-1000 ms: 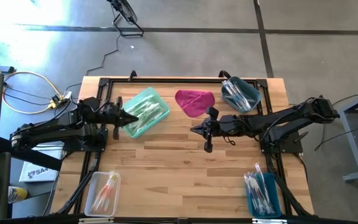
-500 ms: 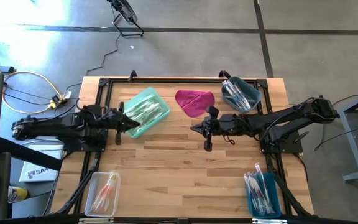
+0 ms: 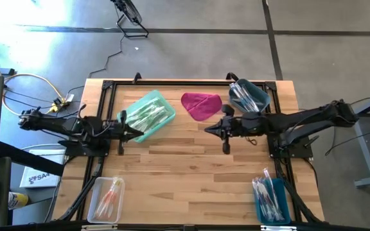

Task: Pick & Place Toothbrushes
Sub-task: Return to Home Position

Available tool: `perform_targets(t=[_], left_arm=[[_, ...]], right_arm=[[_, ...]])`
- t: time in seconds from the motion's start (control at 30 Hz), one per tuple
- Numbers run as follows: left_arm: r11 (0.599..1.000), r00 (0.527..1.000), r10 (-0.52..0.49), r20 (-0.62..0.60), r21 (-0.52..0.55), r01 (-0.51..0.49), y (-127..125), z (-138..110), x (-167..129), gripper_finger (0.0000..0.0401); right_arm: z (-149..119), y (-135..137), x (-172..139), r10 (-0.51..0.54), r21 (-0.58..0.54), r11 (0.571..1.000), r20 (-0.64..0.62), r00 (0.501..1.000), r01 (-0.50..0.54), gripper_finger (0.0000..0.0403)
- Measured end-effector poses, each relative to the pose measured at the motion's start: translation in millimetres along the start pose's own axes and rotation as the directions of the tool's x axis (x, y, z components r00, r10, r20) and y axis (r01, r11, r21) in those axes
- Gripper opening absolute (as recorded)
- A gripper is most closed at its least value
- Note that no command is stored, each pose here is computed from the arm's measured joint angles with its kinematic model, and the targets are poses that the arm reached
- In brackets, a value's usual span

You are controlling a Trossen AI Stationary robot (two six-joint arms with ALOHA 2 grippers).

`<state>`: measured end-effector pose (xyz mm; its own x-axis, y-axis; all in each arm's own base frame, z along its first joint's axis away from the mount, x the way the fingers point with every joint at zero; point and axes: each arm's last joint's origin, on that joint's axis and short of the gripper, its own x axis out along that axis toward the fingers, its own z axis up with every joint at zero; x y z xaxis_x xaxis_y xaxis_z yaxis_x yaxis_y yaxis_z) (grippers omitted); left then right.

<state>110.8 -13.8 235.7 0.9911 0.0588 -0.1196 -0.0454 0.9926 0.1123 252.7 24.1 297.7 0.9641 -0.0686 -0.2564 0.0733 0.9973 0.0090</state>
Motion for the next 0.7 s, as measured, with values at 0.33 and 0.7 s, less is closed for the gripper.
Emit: perform_targets(t=[0.33, 0.7], left_arm=[[1.000, 1.000, -0.012, -0.001, 0.004, 0.012, -7, 0, -4, 0.0008], [1.000, 0.999, 0.029, 0.045, -0.013, -0.028, -4, 0, -21, 0.0008]], right_arm=[[-24, -9, -20, 0.062, 0.019, 0.998, 0.105, 0.993, -0.064, 0.0002], [-64, -21, -78, 0.039, 0.085, 0.994, 0.331, 0.943, -0.071, 0.0002]])
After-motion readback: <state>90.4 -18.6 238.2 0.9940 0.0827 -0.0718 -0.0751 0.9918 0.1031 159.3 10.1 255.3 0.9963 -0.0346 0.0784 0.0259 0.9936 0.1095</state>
